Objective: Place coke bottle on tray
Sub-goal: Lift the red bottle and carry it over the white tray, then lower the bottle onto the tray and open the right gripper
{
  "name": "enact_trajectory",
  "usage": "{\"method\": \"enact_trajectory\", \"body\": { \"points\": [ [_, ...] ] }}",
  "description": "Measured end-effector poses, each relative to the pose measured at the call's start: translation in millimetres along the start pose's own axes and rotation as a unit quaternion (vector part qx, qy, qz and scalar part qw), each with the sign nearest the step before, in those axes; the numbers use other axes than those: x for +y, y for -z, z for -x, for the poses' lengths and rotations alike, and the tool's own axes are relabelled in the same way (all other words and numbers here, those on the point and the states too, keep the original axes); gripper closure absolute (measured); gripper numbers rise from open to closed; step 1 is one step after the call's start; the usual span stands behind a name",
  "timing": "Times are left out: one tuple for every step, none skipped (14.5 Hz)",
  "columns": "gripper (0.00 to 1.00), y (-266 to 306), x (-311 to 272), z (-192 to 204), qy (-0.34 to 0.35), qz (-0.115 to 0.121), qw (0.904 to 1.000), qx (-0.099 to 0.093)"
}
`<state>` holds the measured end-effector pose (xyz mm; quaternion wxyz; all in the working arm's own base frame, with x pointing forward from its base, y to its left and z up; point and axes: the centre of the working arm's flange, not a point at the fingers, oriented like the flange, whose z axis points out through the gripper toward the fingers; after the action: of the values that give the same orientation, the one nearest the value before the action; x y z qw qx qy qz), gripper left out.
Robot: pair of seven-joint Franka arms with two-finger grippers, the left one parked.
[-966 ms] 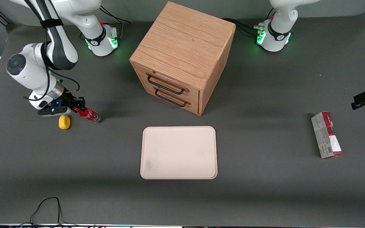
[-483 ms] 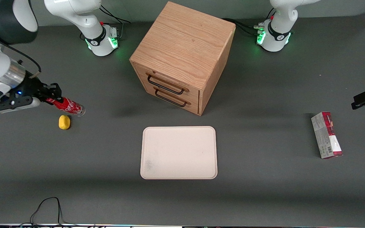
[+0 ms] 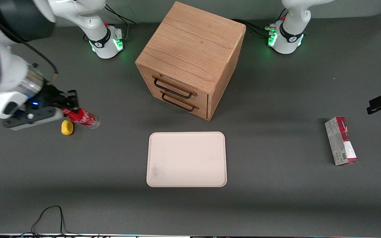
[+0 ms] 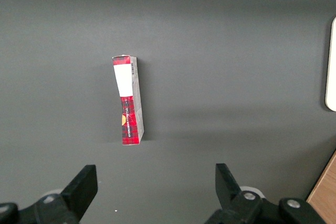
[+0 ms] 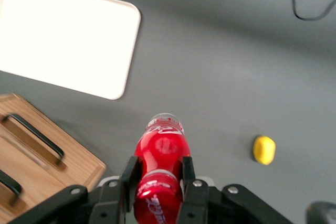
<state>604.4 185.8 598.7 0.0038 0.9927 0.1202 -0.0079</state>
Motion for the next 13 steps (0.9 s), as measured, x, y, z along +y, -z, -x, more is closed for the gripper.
{"method": "enact_trajectory", "body": {
  "points": [
    [0.63,-10.2,-25.2,-11.3,-0.001,-0.005,1.0,-0.001],
    [0.63,-24.0,-48.7,-23.7,0.001,-0.007,1.0,0.003],
    [0.63,-40.2,-67.9,-36.9,0.007,-0.007,0.9999,0.011],
    [0.63,-60.0,-83.5,-50.4,0.013,-0.01,0.9997,0.021],
    [0.63,-83.1,-95.1,-64.2,0.013,-0.016,0.9994,0.029],
    [0.63,-108.6,-103.2,-77.9,0.01,-0.018,0.999,0.039],
    [0.63,-136.4,-110.7,-91.2,0.012,-0.013,0.9985,0.052],
    [0.63,-164.1,-118.8,-102.2,0.019,-0.007,0.9977,0.065],
    [0.63,-191.1,-126.0,-111.0,0.027,-0.002,0.9968,0.075],
    [0.63,-215.7,-131.1,-118.4,0.033,0.0,0.9959,0.084],
    [0.63,-236.7,-133.9,-124.3,0.038,-0.002,0.9951,0.092],
    [0.63,-253.3,-135.1,-129.2,0.04,-0.006,0.9943,0.099],
    [0.63,-266.6,-135.3,-132.9,0.041,-0.01,0.9936,0.105]
  ]
}}
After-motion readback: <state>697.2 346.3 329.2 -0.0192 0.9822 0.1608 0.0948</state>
